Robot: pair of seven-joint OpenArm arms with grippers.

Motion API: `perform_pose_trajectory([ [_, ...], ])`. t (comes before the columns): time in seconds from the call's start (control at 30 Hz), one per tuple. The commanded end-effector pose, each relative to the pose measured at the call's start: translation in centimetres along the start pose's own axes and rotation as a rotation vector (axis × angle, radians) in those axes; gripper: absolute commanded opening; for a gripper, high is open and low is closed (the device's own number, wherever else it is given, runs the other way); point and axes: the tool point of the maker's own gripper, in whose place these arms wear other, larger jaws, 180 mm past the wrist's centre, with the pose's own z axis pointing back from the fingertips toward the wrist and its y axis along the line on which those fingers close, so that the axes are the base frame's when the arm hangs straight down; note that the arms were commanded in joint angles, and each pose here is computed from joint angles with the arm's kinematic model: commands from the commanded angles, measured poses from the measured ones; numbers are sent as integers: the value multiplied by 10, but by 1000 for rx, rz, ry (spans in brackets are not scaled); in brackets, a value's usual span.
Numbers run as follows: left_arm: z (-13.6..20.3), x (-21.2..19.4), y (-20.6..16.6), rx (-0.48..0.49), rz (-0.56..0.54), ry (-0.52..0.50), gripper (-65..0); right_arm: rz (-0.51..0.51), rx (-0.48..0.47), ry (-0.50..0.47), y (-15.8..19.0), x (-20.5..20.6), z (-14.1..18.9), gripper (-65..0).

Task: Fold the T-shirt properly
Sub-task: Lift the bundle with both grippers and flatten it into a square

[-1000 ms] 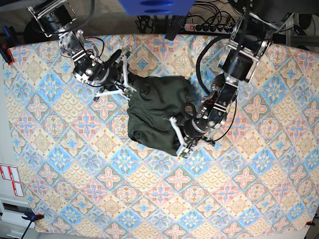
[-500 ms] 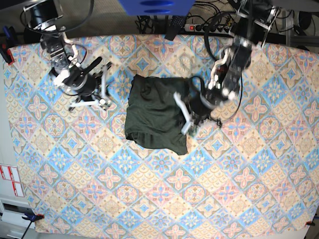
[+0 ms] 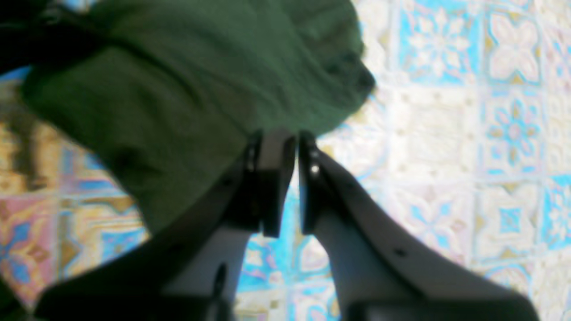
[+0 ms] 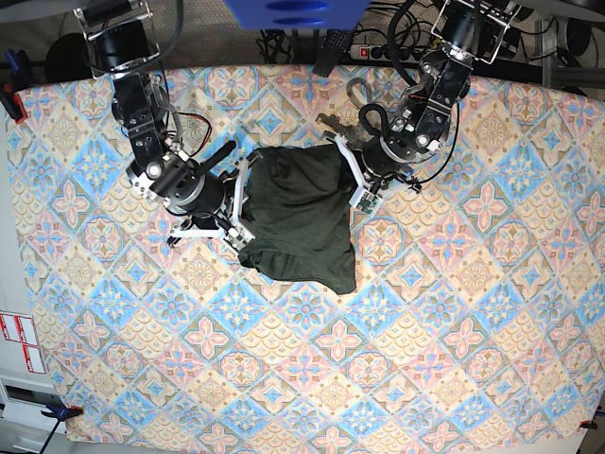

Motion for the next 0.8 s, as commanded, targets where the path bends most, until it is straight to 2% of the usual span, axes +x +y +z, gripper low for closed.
perform_pose_trajectory([
  [0.0, 3, -3, 3, 4, -8, 4, -650, -3, -6, -43, -4, 14, 1, -595],
  [0.23, 9, -26, 2, 3, 1, 49, -650, -45, 26, -54, 10, 21, -9, -595],
  [0.43, 11, -29, 8, 12, -8, 56, -650, 9, 99, -73, 42, 37, -16, -595],
  [0.77, 10, -26, 9, 15, -10, 50, -650, 60, 226, 53, 91, -2, -37, -595],
])
